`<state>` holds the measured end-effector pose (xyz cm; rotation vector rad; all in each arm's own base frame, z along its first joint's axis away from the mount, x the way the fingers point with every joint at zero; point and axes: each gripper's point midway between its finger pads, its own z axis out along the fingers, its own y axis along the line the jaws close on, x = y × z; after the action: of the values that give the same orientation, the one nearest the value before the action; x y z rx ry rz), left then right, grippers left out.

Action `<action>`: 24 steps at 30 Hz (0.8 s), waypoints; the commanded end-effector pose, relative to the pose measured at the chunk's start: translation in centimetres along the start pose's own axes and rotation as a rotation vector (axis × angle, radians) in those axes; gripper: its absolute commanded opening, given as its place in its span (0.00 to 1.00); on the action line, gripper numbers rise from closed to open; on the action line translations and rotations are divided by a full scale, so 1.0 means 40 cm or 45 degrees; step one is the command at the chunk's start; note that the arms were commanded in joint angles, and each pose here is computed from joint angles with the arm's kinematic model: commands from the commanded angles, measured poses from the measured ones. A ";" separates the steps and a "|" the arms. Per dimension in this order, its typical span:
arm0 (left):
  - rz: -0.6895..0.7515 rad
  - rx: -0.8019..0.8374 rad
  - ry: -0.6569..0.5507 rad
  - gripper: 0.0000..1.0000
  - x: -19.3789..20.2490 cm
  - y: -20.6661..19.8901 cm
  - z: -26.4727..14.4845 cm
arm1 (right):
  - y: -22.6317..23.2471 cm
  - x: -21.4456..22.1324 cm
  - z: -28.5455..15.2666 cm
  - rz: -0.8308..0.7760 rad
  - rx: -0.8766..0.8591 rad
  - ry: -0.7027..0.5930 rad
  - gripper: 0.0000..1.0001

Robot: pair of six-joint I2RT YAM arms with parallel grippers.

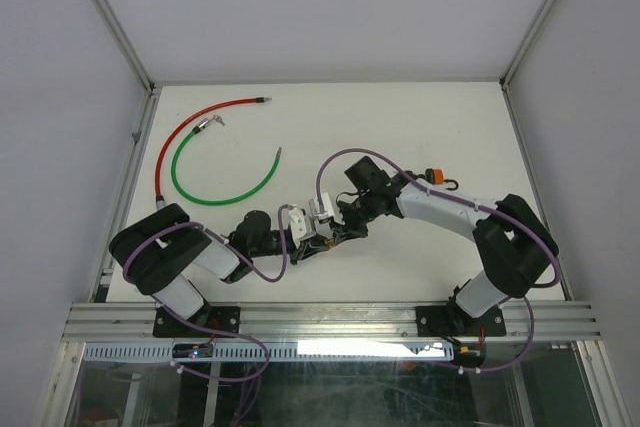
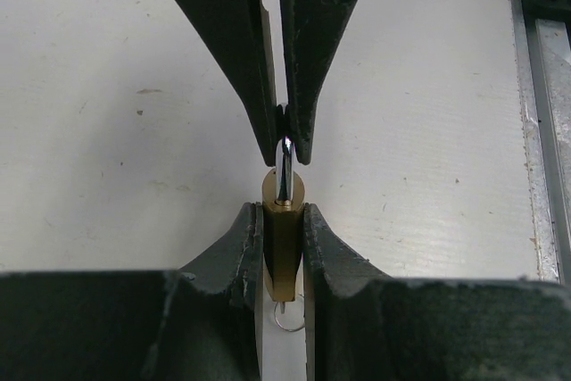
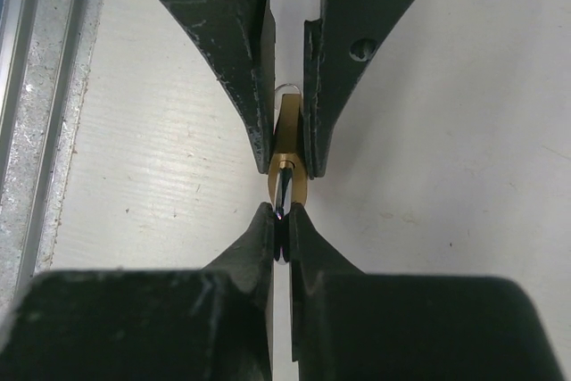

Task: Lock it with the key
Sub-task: Lock the lock.

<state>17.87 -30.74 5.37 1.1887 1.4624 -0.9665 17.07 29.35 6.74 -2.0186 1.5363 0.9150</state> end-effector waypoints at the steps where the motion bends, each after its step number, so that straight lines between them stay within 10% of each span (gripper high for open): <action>1: 0.041 -0.071 0.010 0.00 0.007 0.021 0.009 | 0.142 0.005 0.113 0.042 -0.292 -0.061 0.00; 24: 0.029 -0.124 -0.051 0.00 -0.018 0.026 -0.009 | 0.137 0.008 0.129 0.153 -0.370 -0.060 0.00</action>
<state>17.44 -29.92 5.39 1.1802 1.4289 -0.9424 16.20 30.62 5.82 -2.0128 1.5495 1.0383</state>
